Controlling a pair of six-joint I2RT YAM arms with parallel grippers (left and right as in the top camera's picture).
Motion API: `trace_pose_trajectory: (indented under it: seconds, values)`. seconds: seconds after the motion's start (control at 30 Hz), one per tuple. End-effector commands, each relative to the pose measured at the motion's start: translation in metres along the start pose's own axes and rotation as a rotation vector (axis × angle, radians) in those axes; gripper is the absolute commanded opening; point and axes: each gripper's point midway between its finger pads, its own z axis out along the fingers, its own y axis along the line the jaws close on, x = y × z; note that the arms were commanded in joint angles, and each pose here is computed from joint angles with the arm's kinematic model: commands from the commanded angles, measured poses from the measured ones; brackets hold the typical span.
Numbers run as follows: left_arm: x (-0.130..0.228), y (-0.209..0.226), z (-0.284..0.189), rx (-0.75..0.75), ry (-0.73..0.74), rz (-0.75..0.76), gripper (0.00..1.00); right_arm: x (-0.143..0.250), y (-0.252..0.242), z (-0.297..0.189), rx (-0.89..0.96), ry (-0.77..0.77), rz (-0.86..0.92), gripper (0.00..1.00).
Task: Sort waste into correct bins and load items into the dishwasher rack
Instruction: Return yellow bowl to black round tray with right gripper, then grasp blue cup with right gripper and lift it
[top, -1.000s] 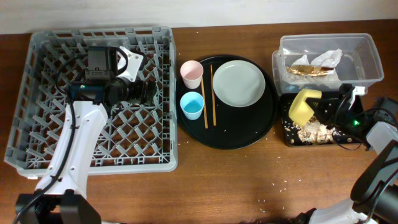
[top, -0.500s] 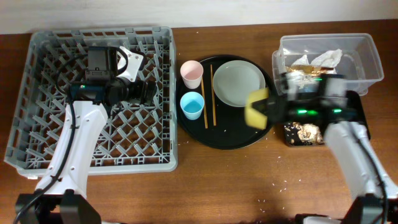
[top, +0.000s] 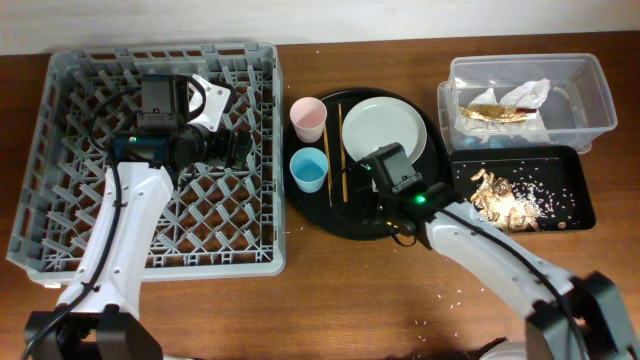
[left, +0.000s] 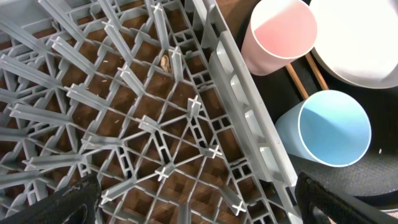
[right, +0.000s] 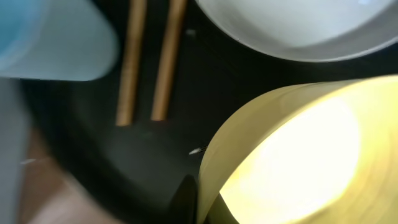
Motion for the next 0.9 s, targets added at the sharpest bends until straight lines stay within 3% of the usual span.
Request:
trace_pose_trajectory:
  seconds: [0.0, 0.23, 0.33, 0.37, 0.47, 0.53, 0.63, 0.73, 0.87]
  values:
    - [-0.007, -0.003, -0.002, 0.010, -0.014, -0.006, 0.99, 0.001, -0.014, 0.016, 0.095, 0.000, 0.002, 0.04]
    - [-0.006, 0.000, -0.002, -0.006, -0.010, -0.006, 0.99, 0.002, -0.012, 0.018, 0.082, 0.007, 0.002, 0.05]
    - [-0.006, 0.000, -0.002, -0.004, -0.010, -0.007, 0.99, -0.004, -0.010, 0.016, 0.075, -0.010, -0.005, 0.12]
    - [-0.004, -0.001, -0.002, -0.002, -0.003, -0.008, 0.99, -0.007, -0.008, 0.015, 0.072, -0.016, -0.012, 0.18]
    - [0.008, -0.004, -0.002, 0.009, 0.046, -0.019, 0.99, -0.020, 0.006, 0.005, 0.012, -0.022, -0.031, 0.57]
    - [0.007, -0.006, -0.002, 0.020, 0.039, -0.019, 0.99, -0.033, 0.023, -0.011, -0.058, -0.015, -0.032, 0.68]
    - [0.006, -0.008, -0.002, 0.034, 0.036, -0.018, 0.99, -0.069, 0.050, -0.044, -0.157, -0.058, -0.034, 0.69]
    - [-0.001, -0.001, -0.009, -0.005, 0.019, -0.015, 0.99, -0.116, 0.068, -0.072, -0.221, -0.198, -0.019, 0.59]
    - [-0.027, 0.006, -0.037, -0.029, -0.032, -0.091, 0.99, -0.134, 0.071, -0.059, -0.235, -0.245, 0.100, 0.54]
